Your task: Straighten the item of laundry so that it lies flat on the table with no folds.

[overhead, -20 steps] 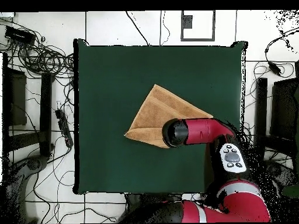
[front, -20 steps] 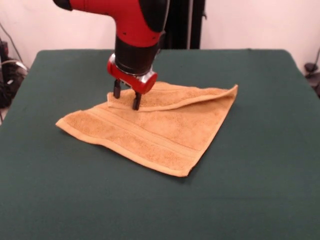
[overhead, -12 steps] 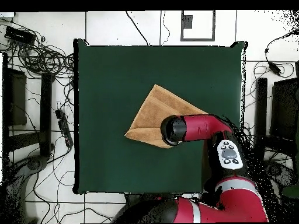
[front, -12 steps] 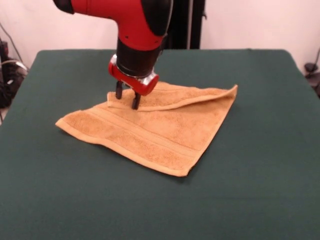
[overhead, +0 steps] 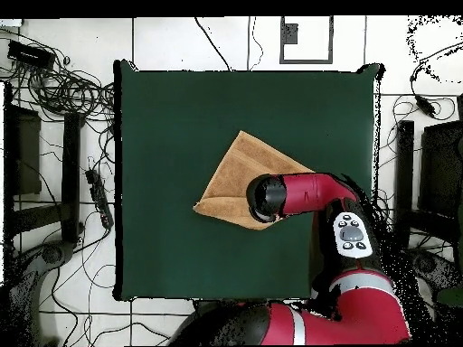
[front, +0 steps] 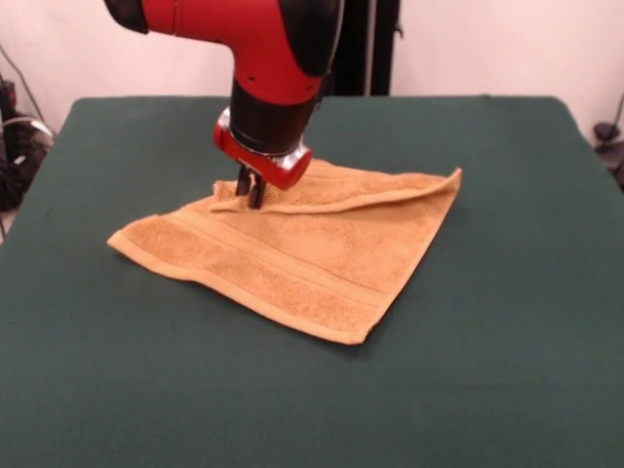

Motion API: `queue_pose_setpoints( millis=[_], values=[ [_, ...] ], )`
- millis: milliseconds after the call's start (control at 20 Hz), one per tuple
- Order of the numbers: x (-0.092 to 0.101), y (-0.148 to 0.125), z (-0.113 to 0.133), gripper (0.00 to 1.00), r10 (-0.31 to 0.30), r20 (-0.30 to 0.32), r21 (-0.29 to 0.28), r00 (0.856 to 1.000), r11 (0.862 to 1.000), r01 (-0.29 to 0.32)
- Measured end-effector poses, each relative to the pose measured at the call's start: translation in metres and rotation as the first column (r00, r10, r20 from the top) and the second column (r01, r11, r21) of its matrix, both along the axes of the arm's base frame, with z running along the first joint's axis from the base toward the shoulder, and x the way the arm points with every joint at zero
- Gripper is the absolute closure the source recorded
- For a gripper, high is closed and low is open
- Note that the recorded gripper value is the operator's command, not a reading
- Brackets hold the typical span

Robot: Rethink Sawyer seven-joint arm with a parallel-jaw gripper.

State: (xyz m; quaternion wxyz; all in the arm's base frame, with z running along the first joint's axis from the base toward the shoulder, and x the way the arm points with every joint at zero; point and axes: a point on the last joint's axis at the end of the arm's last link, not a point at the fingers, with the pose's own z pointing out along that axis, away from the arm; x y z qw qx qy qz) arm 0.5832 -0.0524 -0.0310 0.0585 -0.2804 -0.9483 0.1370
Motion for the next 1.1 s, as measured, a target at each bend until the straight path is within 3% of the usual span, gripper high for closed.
queue_pose_setpoints(
  millis=[500, 900, 1100],
  values=[
    [-0.001, -0.001, 0.004, 1.00, -0.003, 0.002, 0.002, 1.000, 1.000, 0.003],
    [-0.021, -0.002, 0.030, 1.00, -0.004, -0.013, -0.012, 1.000, 1.000, 0.004],
    [-0.029, 0.004, 0.031, 1.00, 0.006, -0.027, -0.018, 1.000, 1.000, -0.007]
  ],
)
